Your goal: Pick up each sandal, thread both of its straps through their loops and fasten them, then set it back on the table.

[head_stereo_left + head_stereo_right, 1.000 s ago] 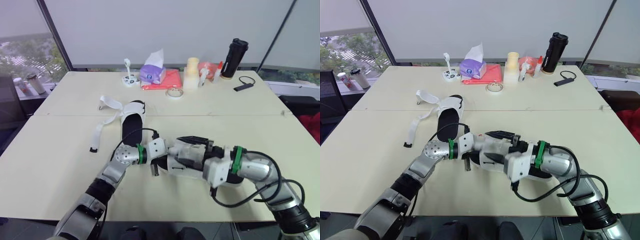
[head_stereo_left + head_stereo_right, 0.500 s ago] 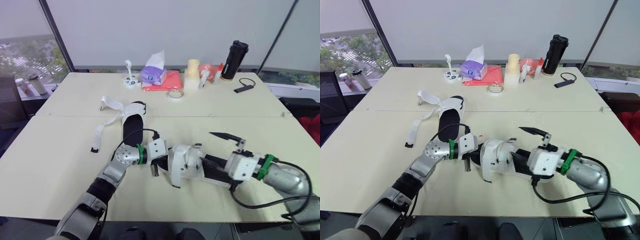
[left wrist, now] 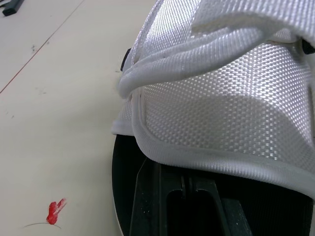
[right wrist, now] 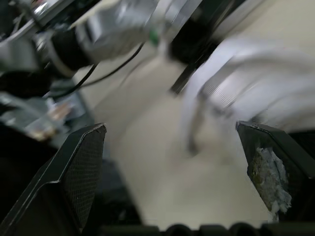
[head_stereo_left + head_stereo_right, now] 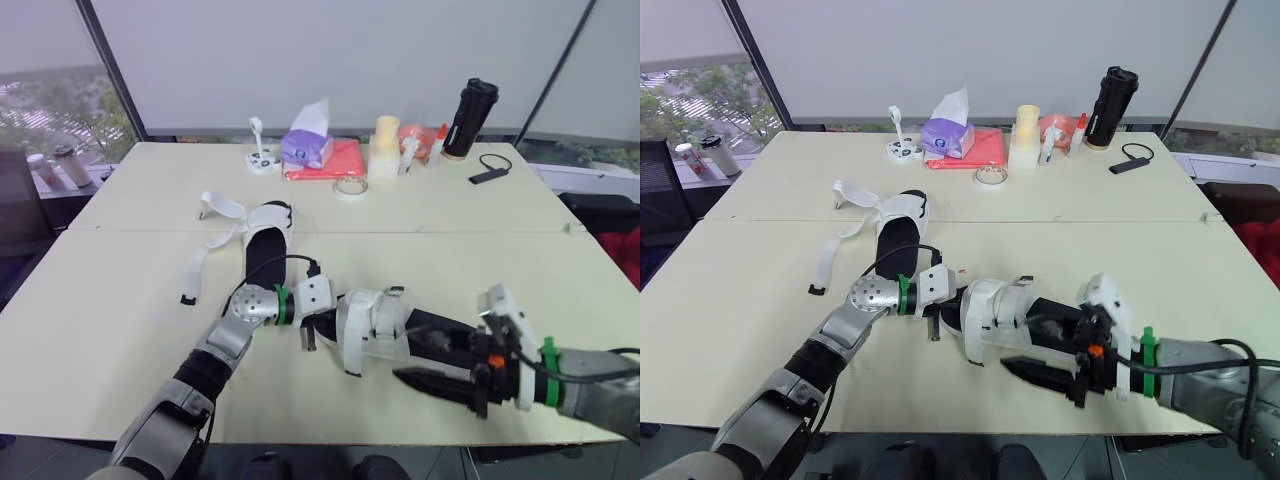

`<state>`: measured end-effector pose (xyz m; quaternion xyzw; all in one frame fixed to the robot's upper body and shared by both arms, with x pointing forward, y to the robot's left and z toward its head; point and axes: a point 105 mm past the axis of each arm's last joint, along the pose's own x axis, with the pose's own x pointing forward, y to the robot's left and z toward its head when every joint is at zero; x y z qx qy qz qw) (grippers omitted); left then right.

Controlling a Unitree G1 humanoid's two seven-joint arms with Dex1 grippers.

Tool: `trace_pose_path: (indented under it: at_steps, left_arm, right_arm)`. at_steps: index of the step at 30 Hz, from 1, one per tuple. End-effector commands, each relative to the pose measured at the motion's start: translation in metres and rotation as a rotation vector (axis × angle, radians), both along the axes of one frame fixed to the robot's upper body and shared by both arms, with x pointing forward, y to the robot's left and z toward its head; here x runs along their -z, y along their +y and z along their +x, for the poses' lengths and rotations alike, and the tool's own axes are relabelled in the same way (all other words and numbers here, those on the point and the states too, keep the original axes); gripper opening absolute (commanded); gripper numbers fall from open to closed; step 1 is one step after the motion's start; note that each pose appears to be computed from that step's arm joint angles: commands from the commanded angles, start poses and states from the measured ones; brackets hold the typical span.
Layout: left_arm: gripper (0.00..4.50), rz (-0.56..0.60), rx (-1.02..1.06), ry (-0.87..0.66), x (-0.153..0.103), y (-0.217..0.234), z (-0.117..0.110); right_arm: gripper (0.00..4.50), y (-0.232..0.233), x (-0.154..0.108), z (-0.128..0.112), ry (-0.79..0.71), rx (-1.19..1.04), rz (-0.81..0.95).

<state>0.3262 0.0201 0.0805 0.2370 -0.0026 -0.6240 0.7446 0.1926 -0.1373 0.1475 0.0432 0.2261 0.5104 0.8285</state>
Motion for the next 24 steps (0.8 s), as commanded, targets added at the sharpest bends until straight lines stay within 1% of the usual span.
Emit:
trace_pose_path:
  at_steps: [1,5,11,17,22,24]
  left_arm:
    - [0.00,0.119,0.017,0.159,0.043,0.015,-0.018]
    - [0.00,0.128,0.019,0.179,0.045,0.018,-0.022]
    - [0.00,0.239,0.017,0.151,0.063,0.029,-0.025]
    - [0.00,0.209,0.032,0.215,0.065,0.025,-0.034]
    - [0.00,0.189,0.018,0.210,0.060,0.023,-0.031]
    - [0.00,0.193,0.009,0.195,0.060,0.023,-0.029]
  right_arm:
    - [4.45,0.009,0.009,0.000,-0.011,-0.007,-0.026]
    - [4.45,0.017,0.023,0.001,0.015,-0.026,-0.052]
    - [4.45,0.028,0.026,0.013,0.022,0.015,-0.003]
    - [4.45,0.035,0.036,0.016,0.048,0.027,-0.004]
    - [4.45,0.043,0.041,0.019,0.086,0.038,0.051]
    - [3.94,0.044,0.042,0.025,0.090,0.062,0.072]
